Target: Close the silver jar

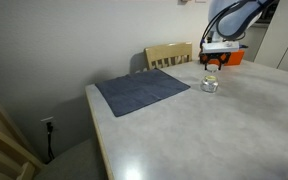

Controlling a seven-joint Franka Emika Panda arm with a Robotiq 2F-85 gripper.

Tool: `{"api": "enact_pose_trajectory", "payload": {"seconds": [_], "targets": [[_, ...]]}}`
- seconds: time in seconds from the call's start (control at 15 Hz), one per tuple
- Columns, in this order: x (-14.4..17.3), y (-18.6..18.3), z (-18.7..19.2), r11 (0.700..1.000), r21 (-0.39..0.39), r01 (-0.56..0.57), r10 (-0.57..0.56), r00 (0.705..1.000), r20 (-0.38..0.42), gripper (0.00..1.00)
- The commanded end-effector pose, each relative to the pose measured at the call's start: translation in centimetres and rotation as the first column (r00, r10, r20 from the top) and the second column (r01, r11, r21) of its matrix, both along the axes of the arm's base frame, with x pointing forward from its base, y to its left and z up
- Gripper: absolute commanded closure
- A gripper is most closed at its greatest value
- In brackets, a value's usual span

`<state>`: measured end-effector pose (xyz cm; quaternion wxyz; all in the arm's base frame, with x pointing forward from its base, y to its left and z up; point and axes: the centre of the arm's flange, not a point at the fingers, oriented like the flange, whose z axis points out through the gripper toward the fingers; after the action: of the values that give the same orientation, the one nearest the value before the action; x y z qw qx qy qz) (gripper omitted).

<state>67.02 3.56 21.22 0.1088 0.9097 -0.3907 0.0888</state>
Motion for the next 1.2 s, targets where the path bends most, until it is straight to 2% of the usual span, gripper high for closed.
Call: {"api": "enact_pose_trajectory", "payload": {"seconds": [0.0, 0.27, 0.53, 0.87, 1.13], "targets": [[-3.2, 1.3, 3.0, 0.997, 0.022, -0.07, 0.07, 0.997, -0.017, 0.56], [-4.6, 3.5, 4.6, 0.983, 0.079, -0.165, 0.168, 0.985, -0.032, 0.56], [-5.5, 5.1, 3.1, 0.976, 0.081, -0.204, 0.209, 0.976, -0.062, 0.56], [-6.1, 5.7, 0.7, 0.952, 0.133, -0.276, 0.292, 0.949, -0.12, 0.56], [-6.2, 5.2, 0.6, 0.933, 0.132, -0.335, 0.35, 0.929, -0.12, 0.56]]}}
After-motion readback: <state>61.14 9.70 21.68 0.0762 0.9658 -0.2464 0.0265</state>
